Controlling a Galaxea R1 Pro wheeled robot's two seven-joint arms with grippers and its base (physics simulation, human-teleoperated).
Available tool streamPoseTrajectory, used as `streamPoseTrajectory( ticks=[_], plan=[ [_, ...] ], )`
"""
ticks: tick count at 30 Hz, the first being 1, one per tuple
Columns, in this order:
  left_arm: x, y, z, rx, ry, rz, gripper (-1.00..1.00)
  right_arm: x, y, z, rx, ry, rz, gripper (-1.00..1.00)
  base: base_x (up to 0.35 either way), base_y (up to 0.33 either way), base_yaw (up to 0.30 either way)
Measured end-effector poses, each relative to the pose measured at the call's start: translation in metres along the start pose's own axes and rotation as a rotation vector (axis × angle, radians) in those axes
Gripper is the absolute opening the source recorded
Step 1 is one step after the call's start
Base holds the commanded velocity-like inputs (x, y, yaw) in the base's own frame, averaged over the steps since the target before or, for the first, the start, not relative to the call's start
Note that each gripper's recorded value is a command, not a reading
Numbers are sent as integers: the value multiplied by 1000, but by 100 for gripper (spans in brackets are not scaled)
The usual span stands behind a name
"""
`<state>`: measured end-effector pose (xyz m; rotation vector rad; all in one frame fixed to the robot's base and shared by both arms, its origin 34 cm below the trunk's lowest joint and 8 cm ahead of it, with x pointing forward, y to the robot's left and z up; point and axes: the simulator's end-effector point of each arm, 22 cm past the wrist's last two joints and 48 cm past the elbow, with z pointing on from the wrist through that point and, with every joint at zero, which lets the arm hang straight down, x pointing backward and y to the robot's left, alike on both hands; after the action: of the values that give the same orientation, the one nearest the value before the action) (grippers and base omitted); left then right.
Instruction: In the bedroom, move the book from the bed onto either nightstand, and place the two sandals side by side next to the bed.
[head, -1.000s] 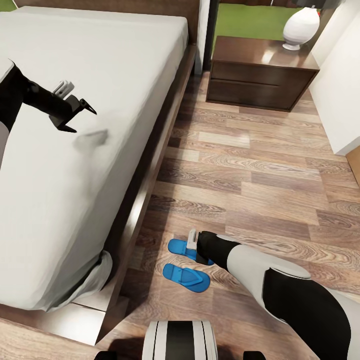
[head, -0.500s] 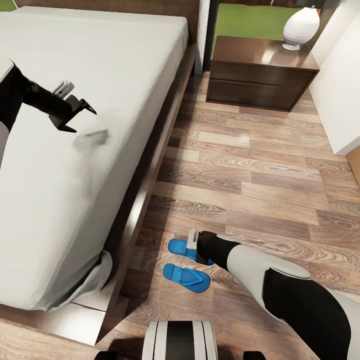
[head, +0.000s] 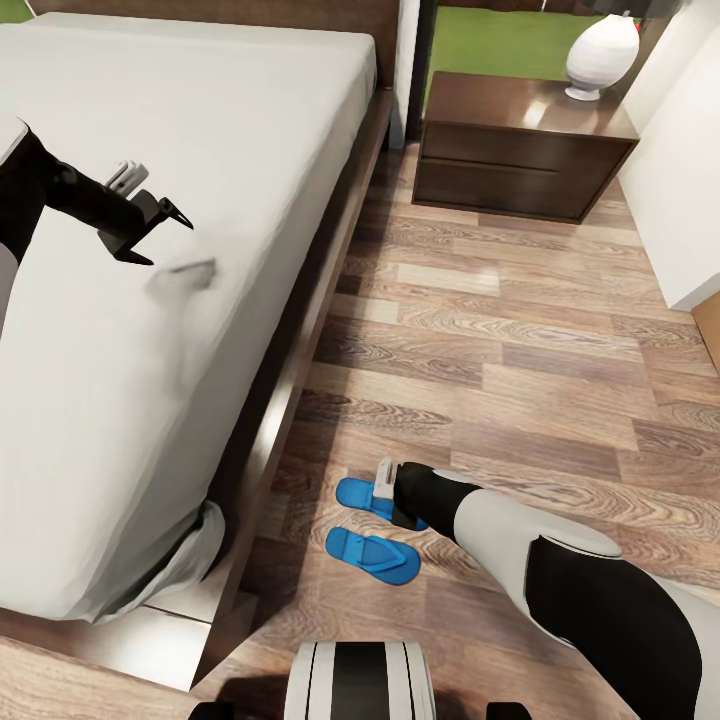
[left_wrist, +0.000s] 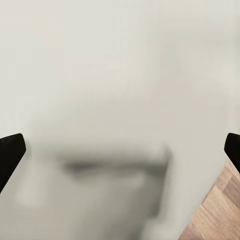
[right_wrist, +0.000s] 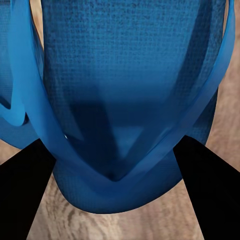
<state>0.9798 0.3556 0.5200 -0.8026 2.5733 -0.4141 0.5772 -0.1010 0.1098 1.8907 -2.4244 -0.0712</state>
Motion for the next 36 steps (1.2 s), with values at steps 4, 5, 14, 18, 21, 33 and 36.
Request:
streamPoseTrajectory(
  ticks=[4, 5, 14, 18, 21, 33, 36],
  plan=[
    [0, 0, 0, 0, 0, 0, 100, 0, 0, 0, 0, 0, 0, -100, 0, 0, 0],
    [0, 0, 0, 0, 0, 0, 100, 0, 0, 0, 0, 0, 0, -100, 0, 0, 0],
    [0, 3, 1, -10, -2, 7, 100, 1, 4, 2, -5, 1, 0, -100, 0, 0, 0],
    [0, 2, 1, -9, -3, 9, 100, 1, 4, 2, -6, 2, 0, -100, 0, 0, 0],
    [0, 2, 1, -9, -3, 9, 100, 1, 4, 2, -6, 2, 0, -100, 0, 0, 0],
    [0, 4, 1, -7, -1, 1, 100, 1, 4, 2, -7, 1, 0, -100, 0, 0, 0],
    [0, 5, 1, -5, 0, -3, 100, 1, 5, 3, -7, 2, 0, -100, 0, 0, 0]
  ],
)
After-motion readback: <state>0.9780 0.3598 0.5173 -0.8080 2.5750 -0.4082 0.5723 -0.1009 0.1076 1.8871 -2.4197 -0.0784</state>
